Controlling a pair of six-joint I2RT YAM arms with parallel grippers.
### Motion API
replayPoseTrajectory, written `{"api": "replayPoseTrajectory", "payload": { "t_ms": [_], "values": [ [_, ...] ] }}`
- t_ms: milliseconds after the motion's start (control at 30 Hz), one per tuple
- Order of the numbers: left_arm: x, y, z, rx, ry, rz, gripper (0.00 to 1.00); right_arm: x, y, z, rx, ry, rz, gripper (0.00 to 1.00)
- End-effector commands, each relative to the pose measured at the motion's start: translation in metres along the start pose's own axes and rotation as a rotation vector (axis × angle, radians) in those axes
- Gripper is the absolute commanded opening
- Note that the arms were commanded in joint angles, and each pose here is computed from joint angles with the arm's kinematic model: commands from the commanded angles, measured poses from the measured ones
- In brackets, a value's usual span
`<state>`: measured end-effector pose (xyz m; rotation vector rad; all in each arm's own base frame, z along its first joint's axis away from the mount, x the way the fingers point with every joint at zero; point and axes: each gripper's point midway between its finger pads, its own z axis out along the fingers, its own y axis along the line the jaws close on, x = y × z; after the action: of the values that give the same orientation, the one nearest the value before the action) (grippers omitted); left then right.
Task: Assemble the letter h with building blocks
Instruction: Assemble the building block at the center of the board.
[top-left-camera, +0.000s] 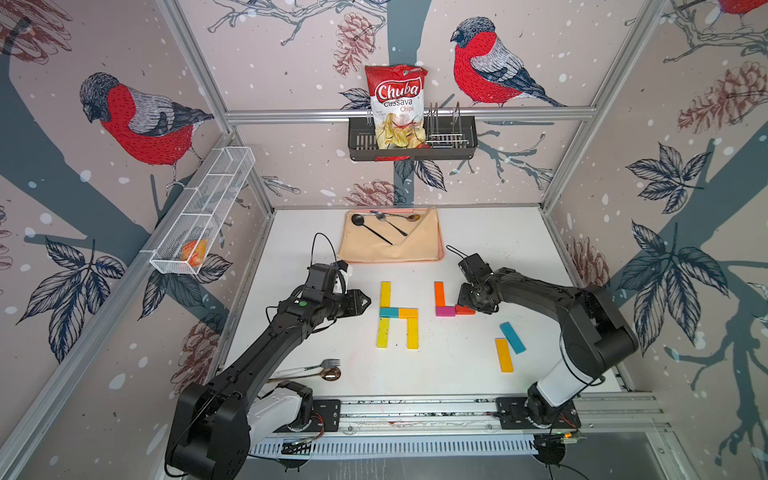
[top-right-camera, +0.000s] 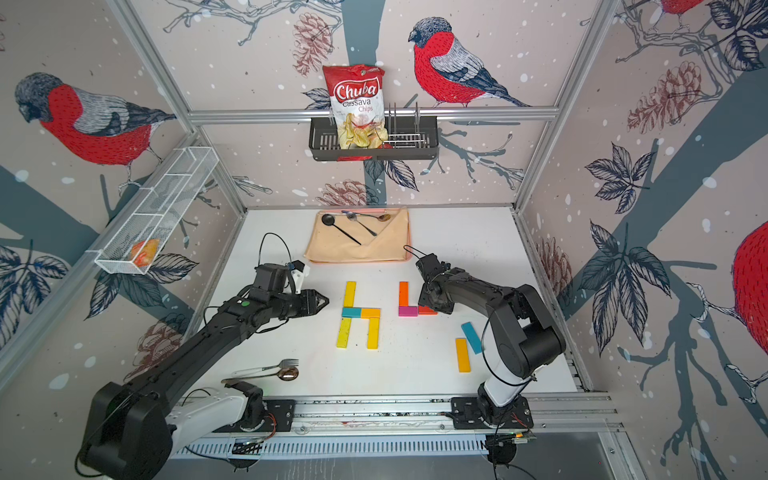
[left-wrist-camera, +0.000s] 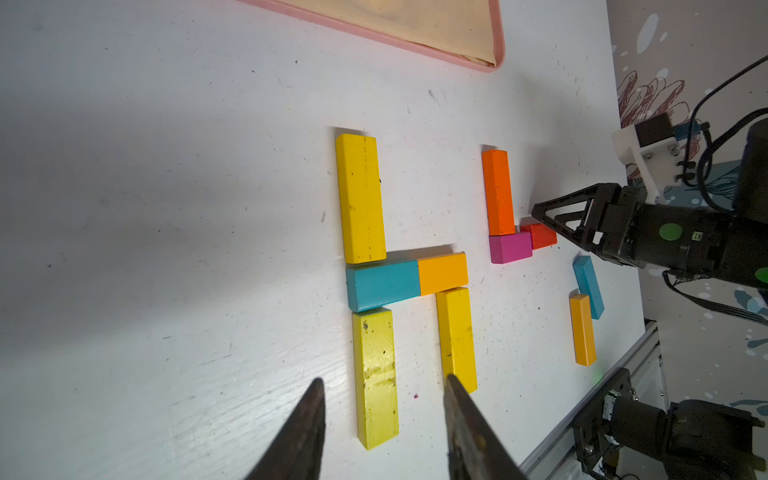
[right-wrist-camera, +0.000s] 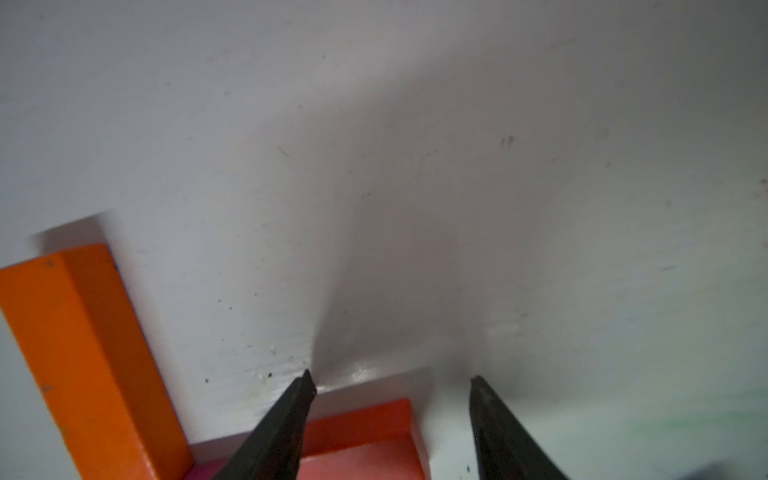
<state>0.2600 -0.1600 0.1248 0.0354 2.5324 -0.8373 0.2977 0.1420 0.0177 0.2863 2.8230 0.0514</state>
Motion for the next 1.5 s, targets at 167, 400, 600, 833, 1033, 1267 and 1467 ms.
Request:
{"api": "replayPoseTrajectory", "payload": {
  "t_ms": [167,400,600,833,1033,1267,1467],
  "values": [
    [0.001,-0.010,0.006,0.043,0.012,0.029,0.45,0.006,-0.004,0.002,0.026,-0.006,-0.011,0.60],
    [0.009,-0.015,0.012,0.049,0.047,0.044,0.44,0.008,-0.003,0.000,0.018,-0.004,-0.012,0.58],
    [0.008,-0.014,0.012,0.043,0.046,0.044,0.44,0.006,-0.002,-0.003,0.010,-0.012,0.000,0.57],
    [0.009,-0.014,0.013,0.043,0.049,0.044,0.44,0.000,0.006,-0.012,-0.062,-0.038,0.063,0.75],
    [0.009,-0.014,0.013,0.042,0.047,0.045,0.43,0.006,0.023,-0.010,-0.161,-0.007,0.069,0.71],
    [0.010,-0.014,0.013,0.038,0.050,0.045,0.44,0.008,0.026,-0.012,-0.179,-0.010,0.070,0.69],
    [0.009,-0.014,0.013,0.036,0.047,0.046,0.44,0.012,0.026,-0.012,-0.176,-0.006,0.072,0.68]
  ]
}}
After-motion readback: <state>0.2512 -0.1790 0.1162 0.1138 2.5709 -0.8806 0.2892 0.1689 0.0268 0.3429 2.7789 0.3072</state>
